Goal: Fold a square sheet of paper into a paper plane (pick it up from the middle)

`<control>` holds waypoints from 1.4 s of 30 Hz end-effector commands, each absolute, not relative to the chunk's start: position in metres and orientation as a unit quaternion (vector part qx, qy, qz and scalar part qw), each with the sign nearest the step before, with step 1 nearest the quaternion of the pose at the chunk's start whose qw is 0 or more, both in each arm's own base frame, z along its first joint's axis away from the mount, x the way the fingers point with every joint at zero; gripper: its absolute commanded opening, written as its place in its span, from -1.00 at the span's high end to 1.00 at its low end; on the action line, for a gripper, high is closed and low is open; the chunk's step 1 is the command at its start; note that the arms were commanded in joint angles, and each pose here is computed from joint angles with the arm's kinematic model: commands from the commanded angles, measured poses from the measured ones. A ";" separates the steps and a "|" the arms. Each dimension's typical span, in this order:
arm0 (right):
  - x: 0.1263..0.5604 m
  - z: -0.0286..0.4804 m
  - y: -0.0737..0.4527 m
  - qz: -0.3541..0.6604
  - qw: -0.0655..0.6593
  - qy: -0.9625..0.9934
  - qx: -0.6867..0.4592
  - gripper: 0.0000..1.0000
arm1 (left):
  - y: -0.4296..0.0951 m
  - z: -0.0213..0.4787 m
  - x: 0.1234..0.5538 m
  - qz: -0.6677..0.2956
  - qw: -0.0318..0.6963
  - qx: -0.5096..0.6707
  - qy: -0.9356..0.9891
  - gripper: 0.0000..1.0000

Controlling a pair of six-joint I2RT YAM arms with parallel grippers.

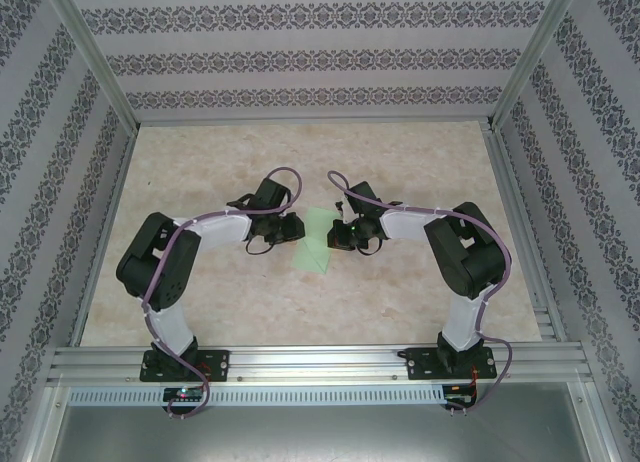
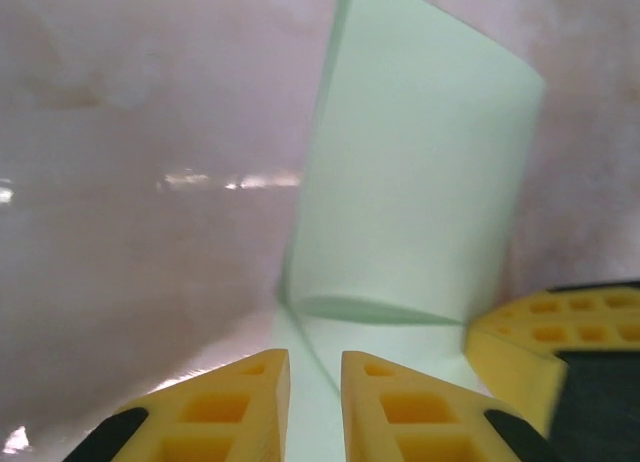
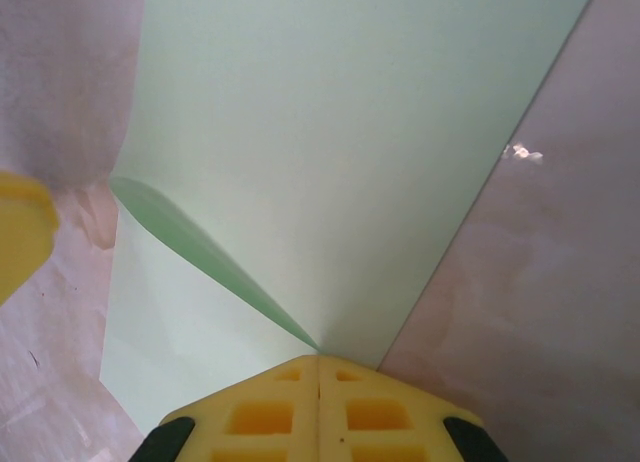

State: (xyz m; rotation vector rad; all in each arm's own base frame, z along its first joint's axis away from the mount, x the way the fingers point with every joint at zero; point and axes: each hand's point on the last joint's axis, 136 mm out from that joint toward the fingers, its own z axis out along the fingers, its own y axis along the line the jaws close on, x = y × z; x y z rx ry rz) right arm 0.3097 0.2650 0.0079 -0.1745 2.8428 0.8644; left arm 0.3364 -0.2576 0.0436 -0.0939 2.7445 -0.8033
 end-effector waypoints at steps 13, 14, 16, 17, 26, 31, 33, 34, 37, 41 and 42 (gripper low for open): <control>0.259 -0.069 0.211 0.148 -0.011 0.988 -0.037 0.89 | -0.305 0.042 0.322 -0.329 0.122 0.013 0.936 0.72; 0.259 -0.069 0.211 0.148 -0.011 0.988 -0.037 0.89 | -0.306 0.041 0.324 -0.327 0.124 0.013 0.937 0.72; 0.260 -0.069 0.211 0.148 -0.011 0.988 -0.036 0.89 | -0.305 0.038 0.327 -0.320 0.127 0.011 0.939 0.73; 0.260 -0.069 0.212 0.149 -0.011 0.988 -0.036 0.89 | -0.304 0.036 0.328 -0.317 0.129 0.009 0.940 0.73; 0.258 -0.071 0.210 0.145 -0.013 0.989 -0.038 0.90 | -0.275 0.017 0.344 -0.237 0.162 -0.021 0.958 0.75; 0.261 -0.069 0.210 0.149 -0.009 0.988 -0.038 0.90 | -0.272 0.003 0.340 -0.228 0.145 -0.022 0.962 0.75; 0.265 -0.063 0.214 0.159 -0.001 0.986 -0.040 0.89 | -0.272 -0.003 0.336 -0.228 0.134 -0.025 0.964 0.75; 0.268 -0.056 0.219 0.170 0.007 0.984 -0.043 0.90 | -0.271 -0.006 0.333 -0.228 0.127 -0.026 0.965 0.76; 0.280 -0.025 0.241 0.224 0.039 0.972 -0.058 0.89 | -0.268 -0.012 0.326 -0.224 0.114 -0.031 0.967 0.76; 0.282 0.017 0.264 0.277 0.079 0.953 -0.094 0.88 | -0.263 -0.017 0.318 -0.219 0.103 -0.039 0.969 0.78; 0.279 0.022 0.266 0.282 0.085 0.950 -0.100 0.87 | -0.263 -0.018 0.318 -0.219 0.102 -0.041 0.970 0.78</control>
